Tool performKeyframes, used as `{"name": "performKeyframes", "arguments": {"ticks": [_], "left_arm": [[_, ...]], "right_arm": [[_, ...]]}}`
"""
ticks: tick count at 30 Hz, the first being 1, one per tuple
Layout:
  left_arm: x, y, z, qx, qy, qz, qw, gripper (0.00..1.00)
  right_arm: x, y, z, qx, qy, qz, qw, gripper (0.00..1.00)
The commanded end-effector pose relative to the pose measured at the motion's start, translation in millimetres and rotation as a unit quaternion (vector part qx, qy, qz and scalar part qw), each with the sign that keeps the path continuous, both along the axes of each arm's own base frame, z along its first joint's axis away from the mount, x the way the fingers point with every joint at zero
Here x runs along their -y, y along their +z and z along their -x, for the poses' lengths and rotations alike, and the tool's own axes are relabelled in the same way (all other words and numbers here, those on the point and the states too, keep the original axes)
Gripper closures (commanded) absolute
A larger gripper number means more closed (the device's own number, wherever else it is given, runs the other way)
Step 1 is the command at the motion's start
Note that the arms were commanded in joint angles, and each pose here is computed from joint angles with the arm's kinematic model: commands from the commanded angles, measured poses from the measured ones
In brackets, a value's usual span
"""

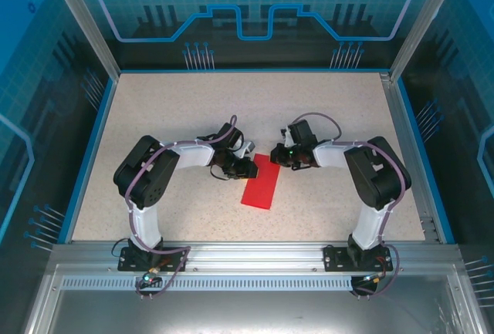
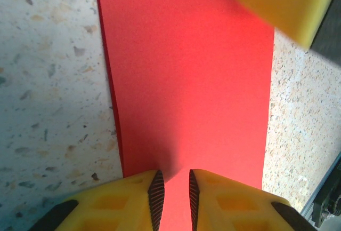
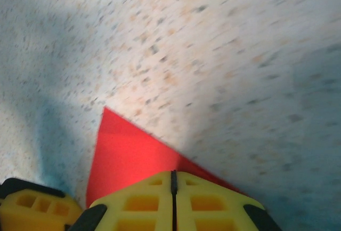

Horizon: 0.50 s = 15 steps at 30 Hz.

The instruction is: Fold a paper plane with a square sheet of paper (pick it up from the middle)

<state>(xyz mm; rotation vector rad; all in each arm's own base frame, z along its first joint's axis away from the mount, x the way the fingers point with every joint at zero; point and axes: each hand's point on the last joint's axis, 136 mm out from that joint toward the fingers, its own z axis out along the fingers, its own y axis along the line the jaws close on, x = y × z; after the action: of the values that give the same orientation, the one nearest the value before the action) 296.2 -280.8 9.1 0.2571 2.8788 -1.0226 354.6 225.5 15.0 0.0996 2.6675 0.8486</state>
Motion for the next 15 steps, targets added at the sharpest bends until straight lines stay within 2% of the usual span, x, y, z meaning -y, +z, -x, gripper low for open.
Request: {"name": "performKeyframes", "arguments": {"ticks": [1, 7, 15], "left_arm": [[-46.2, -77.5, 32.0, -0.039, -0.007, -0.136, 0.99, 0.74], [-44.1, -75.1, 30.5, -0.039, -0.008, -0.133, 0.99, 0.74], [-38.0, -68.6, 28.4, -0.04, -0.006, -0.117, 0.992, 0.74]], "right_arm": [[23.4, -11.4, 0.7, -0.01, -0.008, 0.029, 1.0, 0.93], [43.9, -11.1, 2.9, -0.009, -0.017, 0.041, 0.999, 0.93], [39.8, 30.6, 12.2, 0.033, -0.014, 0.009, 0.999, 0.93]]}}
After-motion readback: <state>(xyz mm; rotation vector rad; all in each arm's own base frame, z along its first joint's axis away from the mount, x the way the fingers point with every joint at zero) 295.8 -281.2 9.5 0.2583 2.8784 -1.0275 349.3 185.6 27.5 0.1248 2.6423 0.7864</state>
